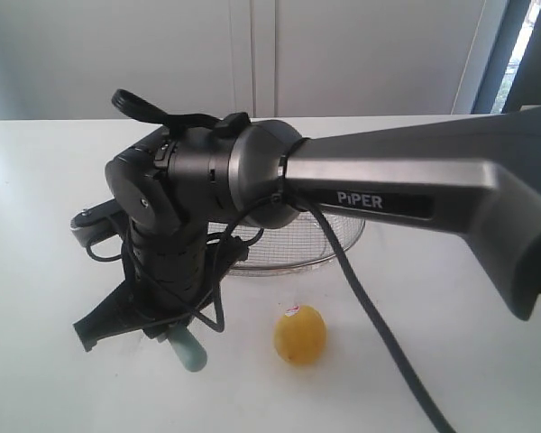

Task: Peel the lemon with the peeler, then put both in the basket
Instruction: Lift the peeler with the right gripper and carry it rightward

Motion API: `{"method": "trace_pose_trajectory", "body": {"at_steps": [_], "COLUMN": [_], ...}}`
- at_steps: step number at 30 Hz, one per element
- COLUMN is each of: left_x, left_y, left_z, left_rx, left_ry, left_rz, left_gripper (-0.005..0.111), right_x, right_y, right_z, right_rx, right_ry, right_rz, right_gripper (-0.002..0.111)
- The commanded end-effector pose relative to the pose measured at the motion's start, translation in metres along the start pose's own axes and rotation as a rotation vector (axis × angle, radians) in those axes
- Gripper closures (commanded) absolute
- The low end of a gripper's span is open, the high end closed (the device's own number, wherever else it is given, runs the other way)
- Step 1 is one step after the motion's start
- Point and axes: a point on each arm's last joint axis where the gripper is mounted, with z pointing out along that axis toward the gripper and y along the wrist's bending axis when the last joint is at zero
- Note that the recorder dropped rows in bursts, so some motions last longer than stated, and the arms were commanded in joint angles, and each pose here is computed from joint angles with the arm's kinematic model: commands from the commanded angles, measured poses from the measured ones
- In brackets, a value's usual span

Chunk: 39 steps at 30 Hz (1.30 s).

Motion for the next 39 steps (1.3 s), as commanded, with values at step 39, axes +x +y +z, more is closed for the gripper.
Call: {"method": "trace_pose_trajectory", "body": {"at_steps": [39], "left_x": [0.003], "left_y": [0.000], "left_z": [0.001], "left_rx": [0.000], "left_ry": [0.008], "left_rz": [-0.004], "left_gripper": [0.107], "right_x": [-0.002], "right_y": [-0.039], "right_z": [-0.075], "right_rx": [-0.015], "right_ry": [-0.077], "right_rz": [0.065], "right_gripper": [0.108]}}
